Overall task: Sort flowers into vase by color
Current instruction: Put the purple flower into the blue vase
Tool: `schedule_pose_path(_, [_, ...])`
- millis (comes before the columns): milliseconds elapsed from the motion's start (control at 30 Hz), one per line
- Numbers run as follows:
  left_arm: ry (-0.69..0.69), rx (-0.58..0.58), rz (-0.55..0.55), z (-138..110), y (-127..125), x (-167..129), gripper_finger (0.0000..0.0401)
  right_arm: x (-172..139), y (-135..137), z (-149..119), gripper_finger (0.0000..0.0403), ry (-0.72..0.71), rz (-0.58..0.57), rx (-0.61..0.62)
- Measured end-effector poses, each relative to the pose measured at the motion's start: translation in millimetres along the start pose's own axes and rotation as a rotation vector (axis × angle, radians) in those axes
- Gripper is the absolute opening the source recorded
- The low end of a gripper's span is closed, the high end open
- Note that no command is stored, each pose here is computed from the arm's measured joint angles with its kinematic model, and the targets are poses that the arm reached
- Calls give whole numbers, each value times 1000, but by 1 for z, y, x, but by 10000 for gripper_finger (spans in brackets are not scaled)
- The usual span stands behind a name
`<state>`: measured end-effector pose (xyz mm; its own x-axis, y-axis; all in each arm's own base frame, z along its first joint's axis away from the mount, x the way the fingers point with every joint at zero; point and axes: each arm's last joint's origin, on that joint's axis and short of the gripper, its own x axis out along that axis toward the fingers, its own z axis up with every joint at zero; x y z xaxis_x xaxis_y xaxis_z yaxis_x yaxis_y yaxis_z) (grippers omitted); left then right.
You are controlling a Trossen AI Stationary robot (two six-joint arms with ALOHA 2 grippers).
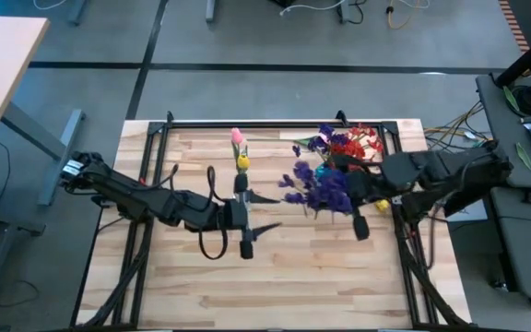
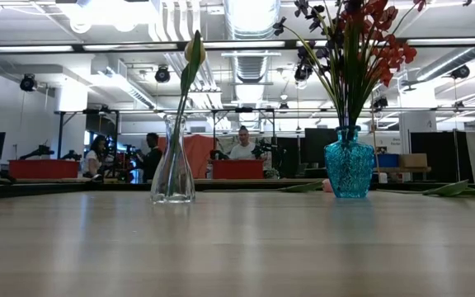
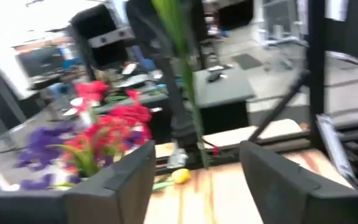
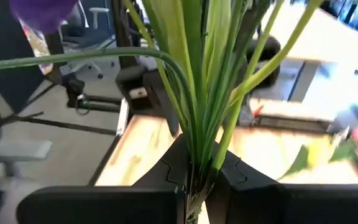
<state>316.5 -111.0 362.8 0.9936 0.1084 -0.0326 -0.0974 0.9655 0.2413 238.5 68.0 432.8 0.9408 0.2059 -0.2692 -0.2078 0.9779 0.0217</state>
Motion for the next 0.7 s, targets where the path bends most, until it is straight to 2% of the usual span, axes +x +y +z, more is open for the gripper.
schedule_pose_path(133, [26, 18, -12, -10, -7, 6, 252, -12, 6, -20, 18, 20, -79, 29])
schedule_pose_path(300, [58, 43, -12, -28, -19, 22, 253, -21, 6, -52, 18, 23, -248, 61])
schedule_pose_path(533, [35, 104, -2, -52, -37, 49, 245, -19, 3, -94, 18, -59, -280, 107])
schedule_pose_path(700, [-3, 100, 25, -71, -44, 68, 251, -24, -1, -115, 18, -83, -361, 112])
